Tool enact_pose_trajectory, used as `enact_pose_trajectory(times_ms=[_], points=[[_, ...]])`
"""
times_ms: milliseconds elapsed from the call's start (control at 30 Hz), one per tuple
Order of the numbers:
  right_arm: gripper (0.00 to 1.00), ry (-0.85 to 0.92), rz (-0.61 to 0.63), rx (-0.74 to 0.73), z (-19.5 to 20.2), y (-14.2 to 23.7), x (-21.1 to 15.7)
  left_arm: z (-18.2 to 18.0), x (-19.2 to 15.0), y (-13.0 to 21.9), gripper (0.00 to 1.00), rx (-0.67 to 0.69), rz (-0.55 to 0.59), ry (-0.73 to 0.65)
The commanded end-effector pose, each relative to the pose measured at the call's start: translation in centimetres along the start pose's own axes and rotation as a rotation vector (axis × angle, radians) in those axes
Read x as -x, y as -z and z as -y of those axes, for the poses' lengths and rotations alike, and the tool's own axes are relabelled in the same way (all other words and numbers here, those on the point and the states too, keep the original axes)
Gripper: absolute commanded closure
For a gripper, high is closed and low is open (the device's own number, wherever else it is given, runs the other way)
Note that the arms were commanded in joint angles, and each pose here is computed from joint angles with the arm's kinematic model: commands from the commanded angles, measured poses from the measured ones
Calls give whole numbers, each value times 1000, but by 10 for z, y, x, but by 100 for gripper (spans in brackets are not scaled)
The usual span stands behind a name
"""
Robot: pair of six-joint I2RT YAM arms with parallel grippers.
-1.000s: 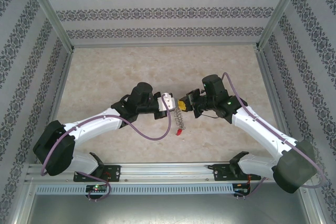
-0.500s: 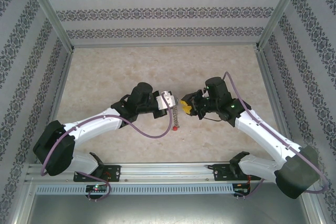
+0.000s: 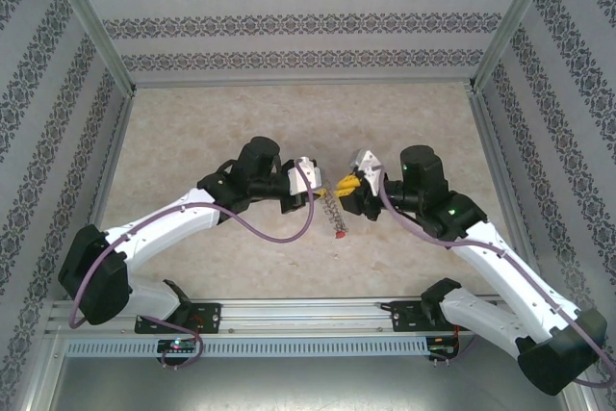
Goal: Put the keys on the keyring
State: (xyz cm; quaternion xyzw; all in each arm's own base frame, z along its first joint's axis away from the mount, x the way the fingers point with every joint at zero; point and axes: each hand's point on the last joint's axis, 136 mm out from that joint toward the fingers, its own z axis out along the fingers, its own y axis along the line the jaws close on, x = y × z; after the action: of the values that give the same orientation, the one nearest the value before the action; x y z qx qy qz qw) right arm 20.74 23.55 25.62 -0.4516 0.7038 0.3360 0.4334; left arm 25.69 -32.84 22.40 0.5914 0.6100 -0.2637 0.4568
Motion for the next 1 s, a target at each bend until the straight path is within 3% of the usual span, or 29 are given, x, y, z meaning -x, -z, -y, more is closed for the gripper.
enact_pose_trajectory(times_ms=[0, 367, 967], points=[[72, 300, -40, 131, -15, -5, -22, 10, 23, 14, 100, -73, 58, -33], [72, 376, -109, 202, -12, -3, -26, 29, 35, 17, 100, -201, 101, -91], [76, 332, -64, 212, -11, -6, -4, 27, 31, 15, 100, -199, 77, -74]])
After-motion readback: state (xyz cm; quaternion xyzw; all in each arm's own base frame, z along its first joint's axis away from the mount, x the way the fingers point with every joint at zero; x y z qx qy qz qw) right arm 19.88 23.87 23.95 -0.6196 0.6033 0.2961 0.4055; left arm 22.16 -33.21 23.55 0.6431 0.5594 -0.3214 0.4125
